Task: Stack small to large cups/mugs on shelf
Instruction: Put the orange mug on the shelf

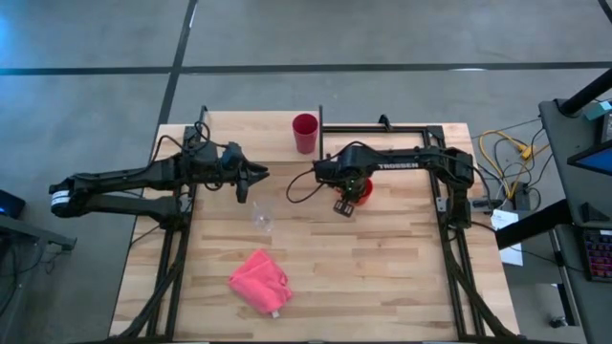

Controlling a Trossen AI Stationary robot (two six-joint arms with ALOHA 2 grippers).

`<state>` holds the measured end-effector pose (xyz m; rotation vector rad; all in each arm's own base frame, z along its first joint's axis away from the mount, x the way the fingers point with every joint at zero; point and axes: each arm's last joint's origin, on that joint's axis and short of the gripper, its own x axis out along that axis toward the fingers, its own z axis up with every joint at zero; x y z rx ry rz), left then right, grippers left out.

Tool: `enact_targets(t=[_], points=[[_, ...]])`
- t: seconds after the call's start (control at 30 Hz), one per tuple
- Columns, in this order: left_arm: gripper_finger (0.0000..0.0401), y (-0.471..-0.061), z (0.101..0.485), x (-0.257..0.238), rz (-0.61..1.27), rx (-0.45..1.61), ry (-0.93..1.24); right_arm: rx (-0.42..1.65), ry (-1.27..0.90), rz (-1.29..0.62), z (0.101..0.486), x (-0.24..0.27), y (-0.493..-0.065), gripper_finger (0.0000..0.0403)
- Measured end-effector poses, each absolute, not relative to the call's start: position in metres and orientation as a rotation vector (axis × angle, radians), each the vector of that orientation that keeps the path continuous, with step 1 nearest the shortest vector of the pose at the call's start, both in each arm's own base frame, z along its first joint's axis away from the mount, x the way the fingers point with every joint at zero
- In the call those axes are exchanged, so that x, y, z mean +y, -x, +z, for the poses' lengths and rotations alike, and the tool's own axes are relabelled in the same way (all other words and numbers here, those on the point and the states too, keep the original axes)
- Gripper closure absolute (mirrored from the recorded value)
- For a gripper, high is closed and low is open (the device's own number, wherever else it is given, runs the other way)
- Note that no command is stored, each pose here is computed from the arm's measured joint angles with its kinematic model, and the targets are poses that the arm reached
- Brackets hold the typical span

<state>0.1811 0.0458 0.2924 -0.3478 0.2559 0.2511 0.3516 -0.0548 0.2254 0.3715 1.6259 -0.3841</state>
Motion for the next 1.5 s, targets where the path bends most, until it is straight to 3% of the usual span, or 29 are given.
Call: enact_targets(t=[0.57, 0.83, 1.1, 1.5], points=[[0.0326, -0.182, 0.297, 0.046, 0.244, 0.21, 0.341, 1.073, -0.387, -0.17, 0.373, -0.05, -0.38, 0.0394], [0.0326, -0.184, 0.306, 0.047, 0.227, 0.125, 0.27, 1.044, -0.389, -0.081, 0.365, -0.048, -0.398, 0.0394], [0.0326, -0.188, 0.302, 0.047, 0.226, 0.146, 0.273, 1.04, -0.382, -0.043, 0.346, -0.048, -0.418, 0.0394], [0.0326, -0.205, 0.293, 0.05, 0.165, 0.204, 0.291, 0.975, -0.377, -0.015, 0.349, -0.045, -0.424, 0.0394]])
